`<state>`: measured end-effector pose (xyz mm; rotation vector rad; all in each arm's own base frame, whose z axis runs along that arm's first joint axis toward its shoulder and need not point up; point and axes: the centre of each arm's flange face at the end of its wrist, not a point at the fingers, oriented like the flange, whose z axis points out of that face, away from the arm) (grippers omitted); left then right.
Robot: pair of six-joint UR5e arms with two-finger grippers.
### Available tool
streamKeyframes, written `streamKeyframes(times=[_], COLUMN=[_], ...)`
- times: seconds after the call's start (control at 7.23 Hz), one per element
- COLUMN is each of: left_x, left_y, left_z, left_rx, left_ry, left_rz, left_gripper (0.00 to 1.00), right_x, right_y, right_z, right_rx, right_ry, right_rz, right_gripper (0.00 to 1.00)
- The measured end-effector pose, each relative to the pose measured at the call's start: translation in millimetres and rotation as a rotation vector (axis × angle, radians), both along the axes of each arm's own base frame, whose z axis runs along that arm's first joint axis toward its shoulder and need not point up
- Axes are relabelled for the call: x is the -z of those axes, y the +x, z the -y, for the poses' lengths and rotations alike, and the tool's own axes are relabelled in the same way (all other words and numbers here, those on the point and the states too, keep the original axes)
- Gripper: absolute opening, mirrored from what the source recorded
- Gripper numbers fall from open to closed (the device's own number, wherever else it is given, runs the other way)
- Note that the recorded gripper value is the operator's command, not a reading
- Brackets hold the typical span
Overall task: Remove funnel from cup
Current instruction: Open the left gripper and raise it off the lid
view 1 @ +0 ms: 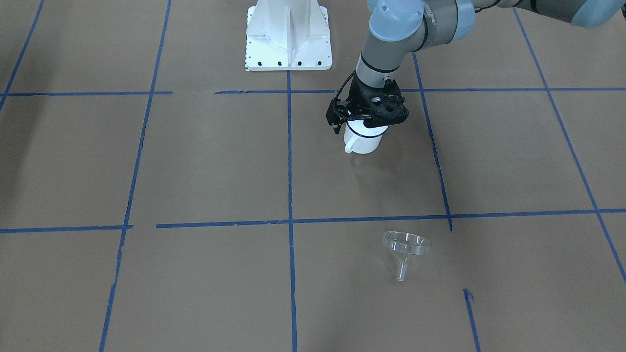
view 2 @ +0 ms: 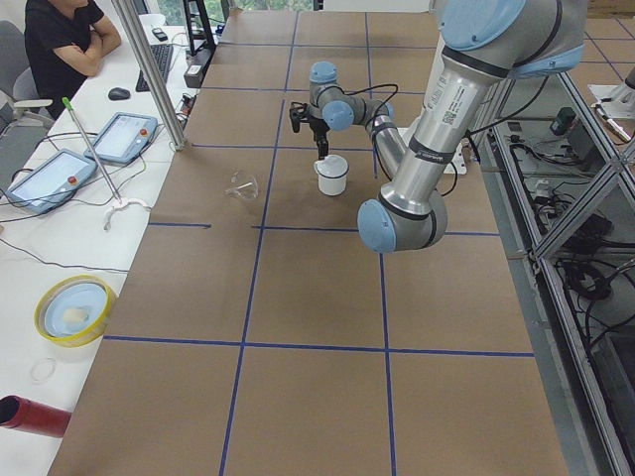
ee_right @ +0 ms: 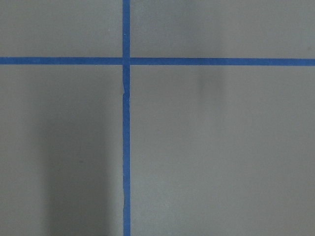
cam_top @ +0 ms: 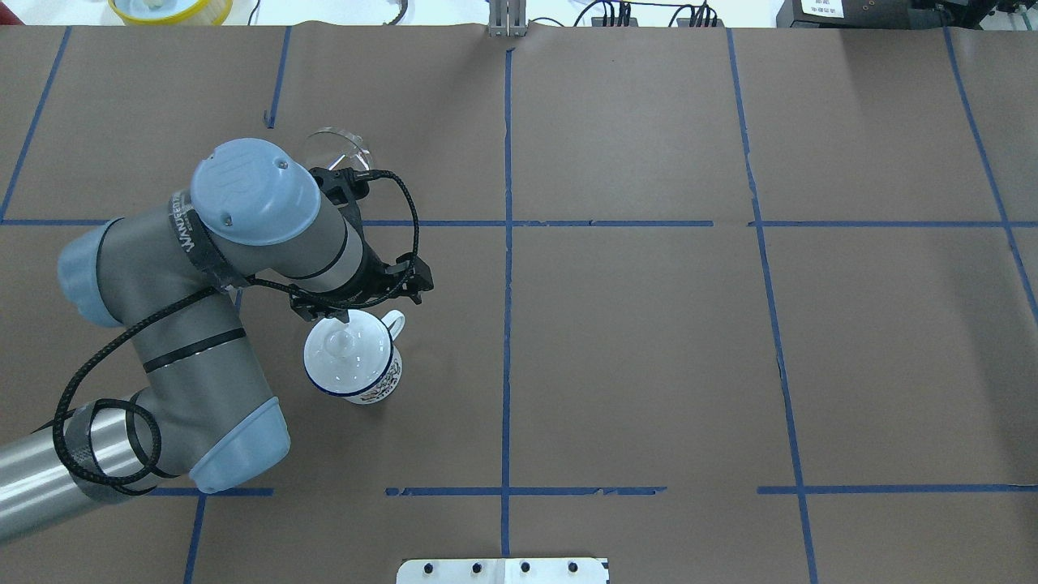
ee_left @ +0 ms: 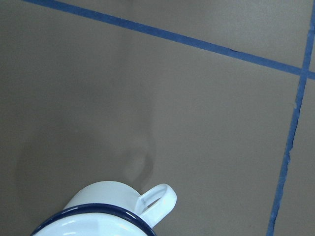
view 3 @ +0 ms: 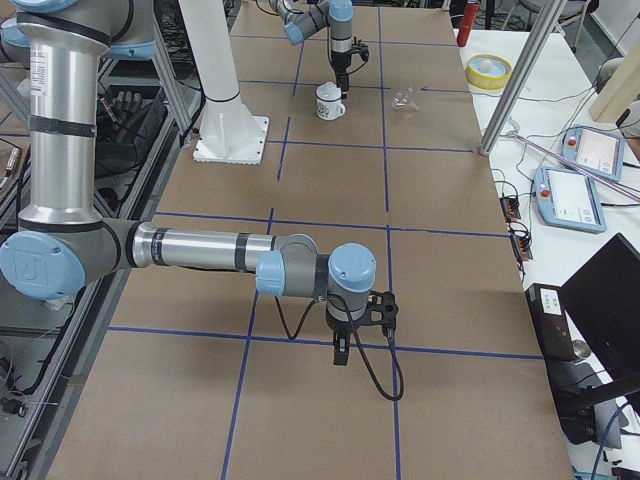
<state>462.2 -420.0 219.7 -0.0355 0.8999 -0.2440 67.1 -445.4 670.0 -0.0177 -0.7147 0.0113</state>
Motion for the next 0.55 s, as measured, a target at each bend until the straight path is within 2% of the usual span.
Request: streamKeyframes(times=[0.28,0.55], left_x=[5.1,9.8], left_y=[-6.6,-30.6], left_z=[2.0,21.0], left_rx=[0.009,0.029], left_ry=[0.009,0.050], left_rz=[-0.009,-0.015], left_gripper=[1.00,1.00], right_x=[0.0,0.0], right_y=[0.0,0.0], right_z=[0.0,0.0], right_rx=[0.000,0.000], right_ry=[0.000,0.000], right_rz=[0.000,0.000], right_gripper=[1.00,1.00])
